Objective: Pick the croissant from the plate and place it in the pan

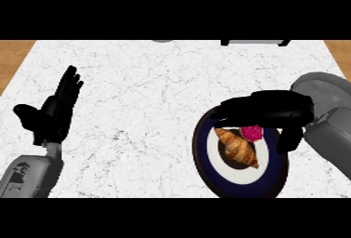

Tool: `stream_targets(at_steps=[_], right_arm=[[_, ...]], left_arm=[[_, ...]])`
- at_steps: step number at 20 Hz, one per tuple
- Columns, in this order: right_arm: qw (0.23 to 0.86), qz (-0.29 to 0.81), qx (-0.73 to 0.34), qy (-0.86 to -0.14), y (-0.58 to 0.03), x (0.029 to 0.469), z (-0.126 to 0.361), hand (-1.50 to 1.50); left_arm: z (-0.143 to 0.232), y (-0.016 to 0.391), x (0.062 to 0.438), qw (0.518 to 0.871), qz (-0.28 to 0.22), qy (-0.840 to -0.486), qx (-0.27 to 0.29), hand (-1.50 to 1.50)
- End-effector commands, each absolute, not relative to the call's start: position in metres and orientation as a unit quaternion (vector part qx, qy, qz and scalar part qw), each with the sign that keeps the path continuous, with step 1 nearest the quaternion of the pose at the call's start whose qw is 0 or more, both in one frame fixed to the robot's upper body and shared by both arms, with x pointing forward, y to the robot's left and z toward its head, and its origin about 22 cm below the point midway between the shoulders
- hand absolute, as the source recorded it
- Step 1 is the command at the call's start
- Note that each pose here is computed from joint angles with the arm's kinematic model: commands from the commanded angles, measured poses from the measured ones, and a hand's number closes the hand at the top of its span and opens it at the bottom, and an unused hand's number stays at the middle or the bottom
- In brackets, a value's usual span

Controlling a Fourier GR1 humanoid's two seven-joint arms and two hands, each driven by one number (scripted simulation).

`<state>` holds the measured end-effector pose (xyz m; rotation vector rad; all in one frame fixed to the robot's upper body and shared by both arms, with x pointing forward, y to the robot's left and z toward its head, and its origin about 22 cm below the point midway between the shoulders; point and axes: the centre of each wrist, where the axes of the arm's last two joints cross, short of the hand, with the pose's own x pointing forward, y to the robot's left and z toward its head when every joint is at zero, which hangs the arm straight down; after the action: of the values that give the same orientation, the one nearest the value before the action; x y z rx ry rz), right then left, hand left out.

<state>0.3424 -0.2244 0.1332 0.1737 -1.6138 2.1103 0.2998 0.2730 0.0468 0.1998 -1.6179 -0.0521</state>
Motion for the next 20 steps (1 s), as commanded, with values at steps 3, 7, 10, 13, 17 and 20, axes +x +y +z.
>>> stream_targets(at_steps=[3,7,10,13,17,20], right_arm=[[0.214,0.798,0.098,-0.555,-0.221,0.340,0.106,-1.50],[0.202,0.804,0.087,-0.553,-0.219,0.329,0.110,-1.50],[0.187,0.819,0.055,-0.539,-0.199,0.325,0.107,-1.50],[0.171,0.828,0.003,-0.533,-0.199,0.320,0.108,-1.50],[0.162,0.846,-0.006,-0.508,-0.191,0.324,0.094,-1.50],[0.166,0.850,-0.012,-0.499,-0.196,0.326,0.070,-1.50]], left_arm=[[0.063,0.291,0.302,0.683,-0.026,-0.725,0.085,0.00],[0.061,0.268,0.289,0.686,-0.024,-0.722,0.088,0.00],[0.053,0.288,0.298,0.689,-0.020,-0.718,0.095,0.00],[0.053,0.280,0.301,0.685,-0.017,-0.723,0.094,0.00],[0.043,0.276,0.292,0.689,-0.031,-0.719,0.086,0.00],[0.049,0.290,0.296,0.683,-0.021,-0.723,0.097,0.00]])
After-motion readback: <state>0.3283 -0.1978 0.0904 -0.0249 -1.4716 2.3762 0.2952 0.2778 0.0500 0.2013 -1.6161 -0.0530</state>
